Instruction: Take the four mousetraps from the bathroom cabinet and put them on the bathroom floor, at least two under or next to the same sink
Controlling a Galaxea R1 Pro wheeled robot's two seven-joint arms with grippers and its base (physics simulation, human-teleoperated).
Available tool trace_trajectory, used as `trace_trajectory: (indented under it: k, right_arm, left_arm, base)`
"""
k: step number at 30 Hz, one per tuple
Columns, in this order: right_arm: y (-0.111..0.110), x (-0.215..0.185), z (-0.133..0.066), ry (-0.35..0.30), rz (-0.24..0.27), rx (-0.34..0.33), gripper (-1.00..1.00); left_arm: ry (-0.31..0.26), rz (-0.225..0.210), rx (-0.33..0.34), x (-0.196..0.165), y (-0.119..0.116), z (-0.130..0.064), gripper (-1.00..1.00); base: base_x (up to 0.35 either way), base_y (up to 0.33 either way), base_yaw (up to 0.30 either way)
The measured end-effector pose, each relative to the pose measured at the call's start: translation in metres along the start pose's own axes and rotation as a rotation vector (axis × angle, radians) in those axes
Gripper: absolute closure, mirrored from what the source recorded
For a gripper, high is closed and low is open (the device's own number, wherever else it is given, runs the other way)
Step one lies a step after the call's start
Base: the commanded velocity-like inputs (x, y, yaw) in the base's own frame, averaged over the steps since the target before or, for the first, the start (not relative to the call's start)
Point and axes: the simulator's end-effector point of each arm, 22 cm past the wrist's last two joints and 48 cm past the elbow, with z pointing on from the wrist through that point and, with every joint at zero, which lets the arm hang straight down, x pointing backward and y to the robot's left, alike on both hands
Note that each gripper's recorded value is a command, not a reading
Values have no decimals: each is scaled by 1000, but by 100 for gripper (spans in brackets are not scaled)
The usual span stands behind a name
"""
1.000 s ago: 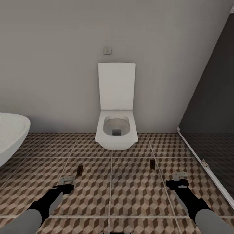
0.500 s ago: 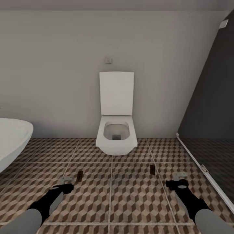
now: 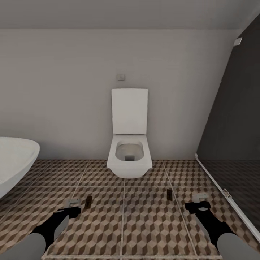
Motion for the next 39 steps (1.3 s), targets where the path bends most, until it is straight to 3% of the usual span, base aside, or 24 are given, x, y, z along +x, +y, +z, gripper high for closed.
trace_trajectory:
  k: [39]
  right_arm:
    - [-27,-83,-52,-167,53,22,-100]
  left_arm:
    - [-191,-44,40,-93,-7,-63,-100]
  base:
    - [0,0,0]
